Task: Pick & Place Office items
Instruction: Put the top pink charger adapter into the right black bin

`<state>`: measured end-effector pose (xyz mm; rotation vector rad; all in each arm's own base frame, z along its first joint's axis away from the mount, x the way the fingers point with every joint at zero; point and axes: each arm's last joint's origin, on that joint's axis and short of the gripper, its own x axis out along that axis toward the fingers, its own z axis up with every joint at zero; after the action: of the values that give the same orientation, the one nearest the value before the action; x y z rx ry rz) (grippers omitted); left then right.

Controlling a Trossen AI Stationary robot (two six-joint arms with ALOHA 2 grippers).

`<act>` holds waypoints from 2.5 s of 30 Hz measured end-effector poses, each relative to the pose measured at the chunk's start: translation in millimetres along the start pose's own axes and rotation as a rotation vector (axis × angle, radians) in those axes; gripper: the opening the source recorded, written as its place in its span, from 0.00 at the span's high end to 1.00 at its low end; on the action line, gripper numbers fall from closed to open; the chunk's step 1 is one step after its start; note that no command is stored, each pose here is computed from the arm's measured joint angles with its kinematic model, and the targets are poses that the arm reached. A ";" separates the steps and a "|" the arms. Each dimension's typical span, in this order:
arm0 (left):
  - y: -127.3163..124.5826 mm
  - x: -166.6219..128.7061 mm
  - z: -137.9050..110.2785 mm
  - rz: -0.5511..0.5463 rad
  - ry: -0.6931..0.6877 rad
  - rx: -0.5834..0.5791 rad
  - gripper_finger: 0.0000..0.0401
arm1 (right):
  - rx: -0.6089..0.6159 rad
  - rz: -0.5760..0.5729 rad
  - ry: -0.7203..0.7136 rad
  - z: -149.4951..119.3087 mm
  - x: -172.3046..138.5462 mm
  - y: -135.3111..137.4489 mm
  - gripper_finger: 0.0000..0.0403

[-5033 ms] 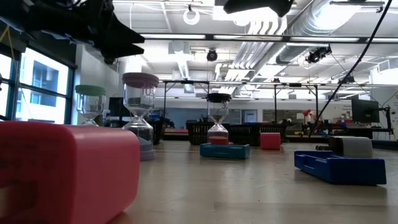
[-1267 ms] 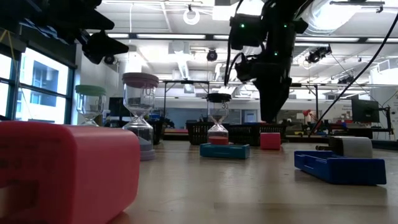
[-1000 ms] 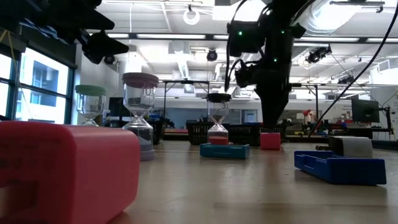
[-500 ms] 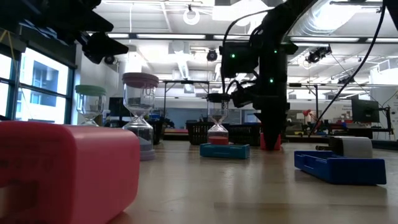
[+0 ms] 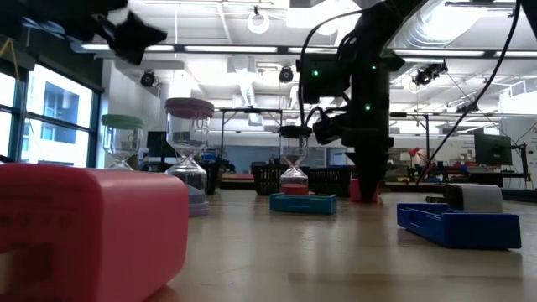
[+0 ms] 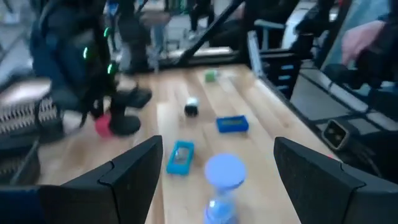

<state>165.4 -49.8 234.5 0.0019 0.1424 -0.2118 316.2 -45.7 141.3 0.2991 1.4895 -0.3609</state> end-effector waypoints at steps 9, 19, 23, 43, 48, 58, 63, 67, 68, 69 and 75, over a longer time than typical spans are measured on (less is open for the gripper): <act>-6.7 -1.5 2.1 0.115 -0.027 0.021 0.25 | -0.011 -0.114 0.046 -12.2 -27.4 13.6 0.66; 0.3 -0.6 -0.8 0.132 0.005 -0.043 0.25 | 0.139 -0.165 -0.178 8.1 -116.1 -13.4 0.66; 10.4 -0.3 -5.7 0.185 0.057 -0.043 0.25 | 0.233 -0.146 -0.233 23.6 -131.7 -51.5 0.66; 68.2 -9.4 -14.9 0.274 0.156 -0.028 0.25 | 0.462 0.008 -0.231 57.3 -85.4 -153.7 0.66; 79.4 -13.8 -15.6 0.270 0.152 -0.061 0.25 | 0.497 -0.002 -0.170 62.0 -61.5 -166.4 0.66; 83.8 -16.4 -15.7 0.197 0.138 -0.107 0.25 | 0.507 -0.006 -0.077 70.6 -18.6 -173.6 0.66; 83.8 -16.2 -14.7 0.195 0.129 -0.091 0.25 | 0.500 -0.020 -0.062 72.8 -8.1 -173.7 0.66; 83.8 -16.2 -14.8 0.195 0.131 -0.071 0.25 | 0.487 -0.015 -0.095 76.0 -9.9 -171.6 0.55; 83.8 -16.2 -14.8 0.196 0.130 -0.073 0.25 | 0.475 -0.007 -0.100 76.3 -10.9 -171.4 0.49; 83.9 -16.2 -14.7 0.197 0.129 -0.075 0.25 | 0.469 -0.004 -0.104 76.3 -12.0 -171.3 0.44; 83.7 -16.3 -15.9 0.197 0.141 -0.084 0.25 | 0.468 -0.011 -0.142 74.2 -27.3 -171.3 0.20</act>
<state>164.9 35.7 220.0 -0.0523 0.2897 -0.0090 311.9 -230.8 177.8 0.6230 1.2555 -0.7263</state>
